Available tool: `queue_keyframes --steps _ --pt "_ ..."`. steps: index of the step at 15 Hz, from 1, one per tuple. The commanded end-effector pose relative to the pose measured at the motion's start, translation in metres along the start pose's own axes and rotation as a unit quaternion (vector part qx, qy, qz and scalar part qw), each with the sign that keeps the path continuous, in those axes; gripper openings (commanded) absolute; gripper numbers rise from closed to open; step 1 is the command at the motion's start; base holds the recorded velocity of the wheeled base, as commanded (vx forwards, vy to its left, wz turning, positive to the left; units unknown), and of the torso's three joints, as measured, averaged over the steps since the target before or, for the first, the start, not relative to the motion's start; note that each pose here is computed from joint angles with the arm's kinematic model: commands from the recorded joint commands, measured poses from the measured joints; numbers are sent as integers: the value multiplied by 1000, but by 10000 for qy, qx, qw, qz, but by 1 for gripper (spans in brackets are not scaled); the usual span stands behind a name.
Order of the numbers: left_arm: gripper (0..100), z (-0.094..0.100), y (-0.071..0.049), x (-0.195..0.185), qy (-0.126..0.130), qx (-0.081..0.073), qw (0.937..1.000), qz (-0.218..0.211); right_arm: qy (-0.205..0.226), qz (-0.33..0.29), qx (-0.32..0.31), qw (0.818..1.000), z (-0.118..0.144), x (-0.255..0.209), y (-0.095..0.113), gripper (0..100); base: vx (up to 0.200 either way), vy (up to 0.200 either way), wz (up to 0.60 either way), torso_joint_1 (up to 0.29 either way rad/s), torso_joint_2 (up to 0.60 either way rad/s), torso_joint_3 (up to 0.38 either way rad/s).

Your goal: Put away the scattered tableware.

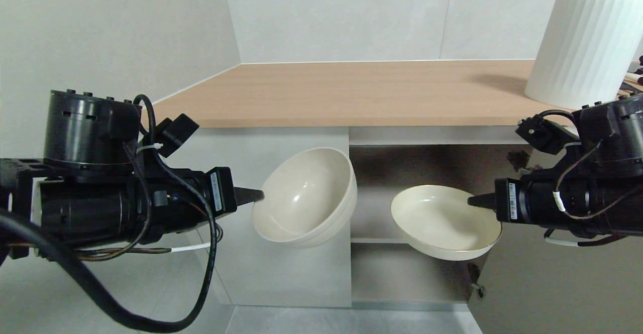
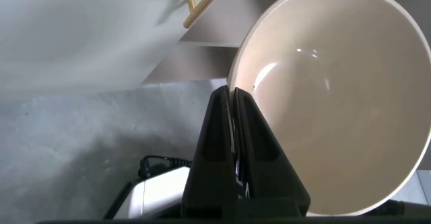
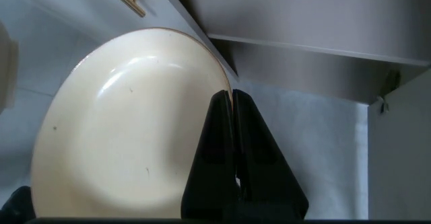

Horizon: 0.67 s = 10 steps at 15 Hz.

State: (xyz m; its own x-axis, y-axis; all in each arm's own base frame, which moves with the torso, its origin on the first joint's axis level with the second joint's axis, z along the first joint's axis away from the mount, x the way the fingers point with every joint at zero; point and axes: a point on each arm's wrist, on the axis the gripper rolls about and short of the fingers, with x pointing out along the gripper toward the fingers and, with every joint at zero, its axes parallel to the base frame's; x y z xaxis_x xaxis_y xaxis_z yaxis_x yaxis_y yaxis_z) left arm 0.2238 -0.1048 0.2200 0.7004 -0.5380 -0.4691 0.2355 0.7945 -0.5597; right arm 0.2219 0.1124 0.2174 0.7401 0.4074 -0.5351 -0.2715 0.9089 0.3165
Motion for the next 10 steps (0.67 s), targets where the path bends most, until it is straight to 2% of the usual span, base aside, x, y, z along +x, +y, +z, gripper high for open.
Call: queue_keyframes --steps 1,5,8,9,10 --pt "0 -1 1 3 54 -10 10000 17 196 -60 -101 9997 -4 16 -2 0 0 0 0 0 0 0" --pt "0 -10 2 23 389 4 9992 121 743 -578 -193 9954 -20 80 -11 0 0 0 0 0 0 0" --pt "0 -16 10 42 650 -39 9972 357 690 -836 -107 9940 -29 124 -26 0 0 0 0 0 0 0" --pt "0 -20 13 52 759 -10 9958 515 614 -906 -22 9940 -35 147 -36 0 0 0 0 0 0 0" --pt "0 -24 15 58 794 107 9946 652 562 -954 55 9938 -40 162 -43 0 0 0 0 0 0 0"
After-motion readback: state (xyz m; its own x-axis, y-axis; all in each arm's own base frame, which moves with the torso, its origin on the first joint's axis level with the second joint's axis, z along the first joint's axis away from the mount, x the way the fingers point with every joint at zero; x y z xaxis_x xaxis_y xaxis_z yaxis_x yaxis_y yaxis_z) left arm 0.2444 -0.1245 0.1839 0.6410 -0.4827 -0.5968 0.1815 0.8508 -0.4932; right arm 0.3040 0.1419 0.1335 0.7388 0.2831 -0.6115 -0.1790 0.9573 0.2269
